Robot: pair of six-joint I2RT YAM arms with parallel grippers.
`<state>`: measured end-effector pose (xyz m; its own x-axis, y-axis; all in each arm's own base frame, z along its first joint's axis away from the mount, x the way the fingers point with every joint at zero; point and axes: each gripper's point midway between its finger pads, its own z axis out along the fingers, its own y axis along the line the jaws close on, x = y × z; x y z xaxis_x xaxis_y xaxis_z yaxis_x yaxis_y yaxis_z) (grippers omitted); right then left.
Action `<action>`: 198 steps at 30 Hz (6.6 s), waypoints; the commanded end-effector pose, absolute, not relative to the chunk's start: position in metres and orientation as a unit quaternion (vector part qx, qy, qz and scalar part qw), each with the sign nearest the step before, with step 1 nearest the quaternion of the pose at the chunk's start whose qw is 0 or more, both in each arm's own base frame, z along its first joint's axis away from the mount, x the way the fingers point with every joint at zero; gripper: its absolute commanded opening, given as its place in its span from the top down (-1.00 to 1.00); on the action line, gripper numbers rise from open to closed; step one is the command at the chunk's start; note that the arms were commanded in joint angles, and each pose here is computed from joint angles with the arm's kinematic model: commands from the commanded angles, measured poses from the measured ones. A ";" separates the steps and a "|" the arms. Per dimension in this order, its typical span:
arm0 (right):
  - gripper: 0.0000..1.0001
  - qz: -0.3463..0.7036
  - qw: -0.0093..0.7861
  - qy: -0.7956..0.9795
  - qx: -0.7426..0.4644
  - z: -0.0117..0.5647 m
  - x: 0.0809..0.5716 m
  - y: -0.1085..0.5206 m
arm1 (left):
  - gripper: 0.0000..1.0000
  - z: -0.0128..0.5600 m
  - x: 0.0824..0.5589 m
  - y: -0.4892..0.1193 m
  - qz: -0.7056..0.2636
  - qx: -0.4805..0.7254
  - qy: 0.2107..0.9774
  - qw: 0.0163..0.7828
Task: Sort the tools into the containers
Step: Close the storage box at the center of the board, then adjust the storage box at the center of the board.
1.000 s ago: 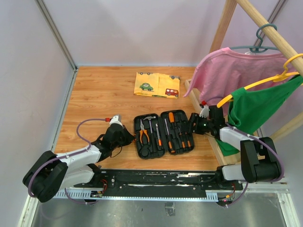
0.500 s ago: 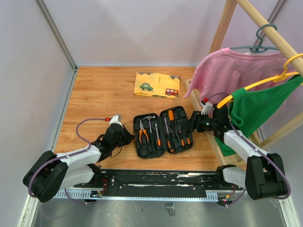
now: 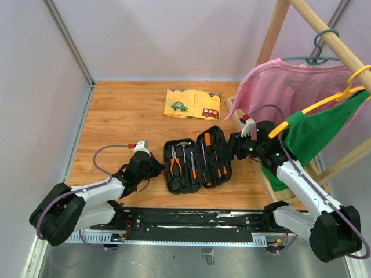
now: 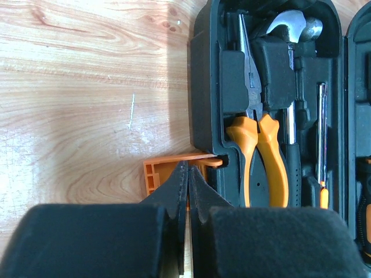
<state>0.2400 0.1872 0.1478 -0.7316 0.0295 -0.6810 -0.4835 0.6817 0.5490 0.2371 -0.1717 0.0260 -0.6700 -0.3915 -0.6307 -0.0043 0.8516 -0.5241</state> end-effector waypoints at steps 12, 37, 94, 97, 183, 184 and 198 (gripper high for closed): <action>-0.12 0.387 0.290 0.846 -0.225 0.166 0.201 0.268 | 0.97 0.009 0.220 -0.173 -0.256 -0.105 0.891 0.361; -0.09 0.457 0.341 0.770 -0.285 0.237 0.223 0.375 | 0.98 0.016 0.211 -0.158 -0.250 -0.127 0.885 0.371; -0.63 0.148 0.211 0.940 -0.225 0.034 0.233 0.284 | -0.99 0.047 0.202 -0.173 -0.347 -0.186 0.845 0.362; -0.63 0.152 0.210 0.939 -0.227 0.034 0.233 0.285 | -0.99 0.042 0.202 -0.176 -0.351 -0.187 0.846 0.356; -0.63 0.096 0.194 0.949 -0.230 0.017 0.235 0.264 | -0.35 0.078 0.209 -0.181 -0.395 -0.154 0.805 0.414; -0.63 0.088 0.193 0.951 -0.226 0.016 0.236 0.260 | -0.37 0.080 0.209 -0.182 -0.398 -0.151 0.804 0.415; -0.61 0.063 0.185 0.961 -0.195 0.019 0.263 0.212 | -0.33 0.089 0.196 -0.205 -0.423 -0.096 0.810 0.395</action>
